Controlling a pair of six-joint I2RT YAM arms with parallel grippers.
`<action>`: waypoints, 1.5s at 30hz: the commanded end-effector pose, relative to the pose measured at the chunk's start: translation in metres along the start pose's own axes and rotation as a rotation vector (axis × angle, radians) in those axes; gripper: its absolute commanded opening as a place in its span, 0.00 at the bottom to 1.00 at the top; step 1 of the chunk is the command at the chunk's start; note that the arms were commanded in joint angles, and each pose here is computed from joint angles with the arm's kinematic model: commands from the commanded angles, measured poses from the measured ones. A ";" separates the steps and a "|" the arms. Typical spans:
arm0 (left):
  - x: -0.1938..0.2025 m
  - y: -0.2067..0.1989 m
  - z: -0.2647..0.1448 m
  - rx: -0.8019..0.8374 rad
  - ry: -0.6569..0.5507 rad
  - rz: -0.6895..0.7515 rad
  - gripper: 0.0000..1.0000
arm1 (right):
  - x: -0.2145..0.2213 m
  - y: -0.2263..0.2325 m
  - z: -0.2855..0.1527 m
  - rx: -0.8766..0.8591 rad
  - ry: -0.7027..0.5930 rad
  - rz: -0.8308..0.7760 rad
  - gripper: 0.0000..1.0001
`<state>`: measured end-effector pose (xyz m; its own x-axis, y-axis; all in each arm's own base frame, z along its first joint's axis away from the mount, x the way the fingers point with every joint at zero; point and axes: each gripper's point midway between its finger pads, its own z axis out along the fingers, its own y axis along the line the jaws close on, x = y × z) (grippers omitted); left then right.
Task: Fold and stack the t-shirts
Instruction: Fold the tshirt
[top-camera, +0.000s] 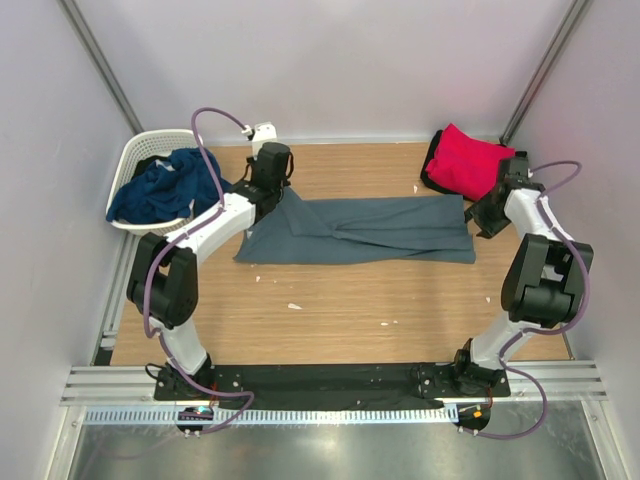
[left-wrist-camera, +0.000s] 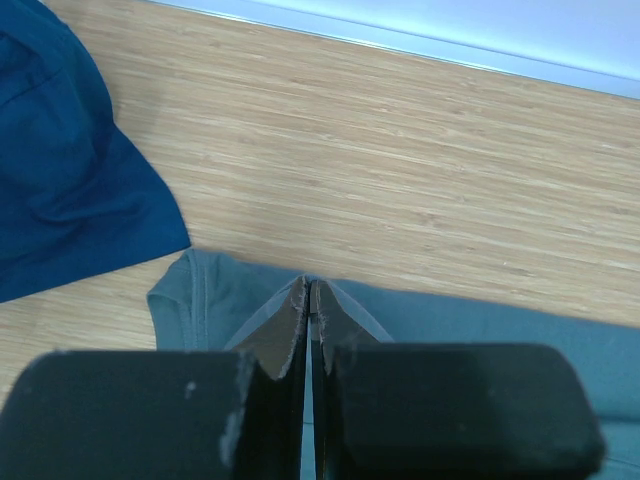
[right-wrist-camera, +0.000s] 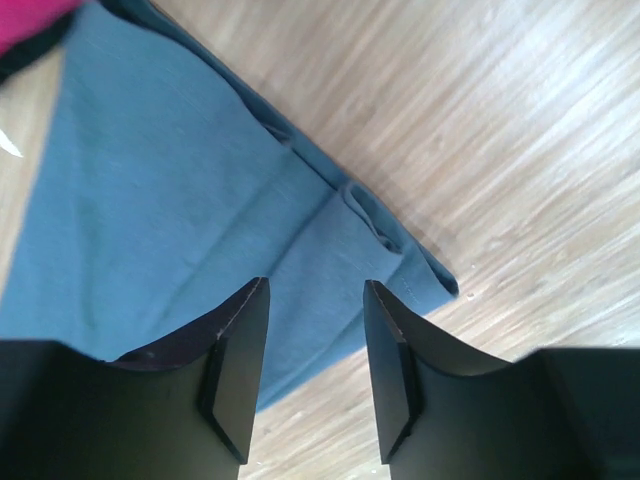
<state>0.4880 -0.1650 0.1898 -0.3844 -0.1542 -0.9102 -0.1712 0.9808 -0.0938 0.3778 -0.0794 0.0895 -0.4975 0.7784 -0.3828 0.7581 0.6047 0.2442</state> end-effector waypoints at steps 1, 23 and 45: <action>-0.025 0.003 -0.001 -0.022 -0.056 -0.047 0.00 | 0.011 -0.007 0.001 0.023 0.012 -0.009 0.48; -0.022 0.013 -0.001 -0.036 -0.046 -0.049 0.00 | 0.034 -0.035 0.033 0.125 0.034 -0.005 0.50; -0.021 0.014 -0.002 -0.042 -0.041 -0.040 0.00 | 0.022 -0.028 0.043 0.103 -0.026 -0.010 0.07</action>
<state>0.4887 -0.1556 0.1869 -0.3915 -0.1674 -0.9048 -0.1974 0.9757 -0.0951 0.3547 -0.0811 0.0254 -0.5124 0.7804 -0.3585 0.7989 0.5862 0.1343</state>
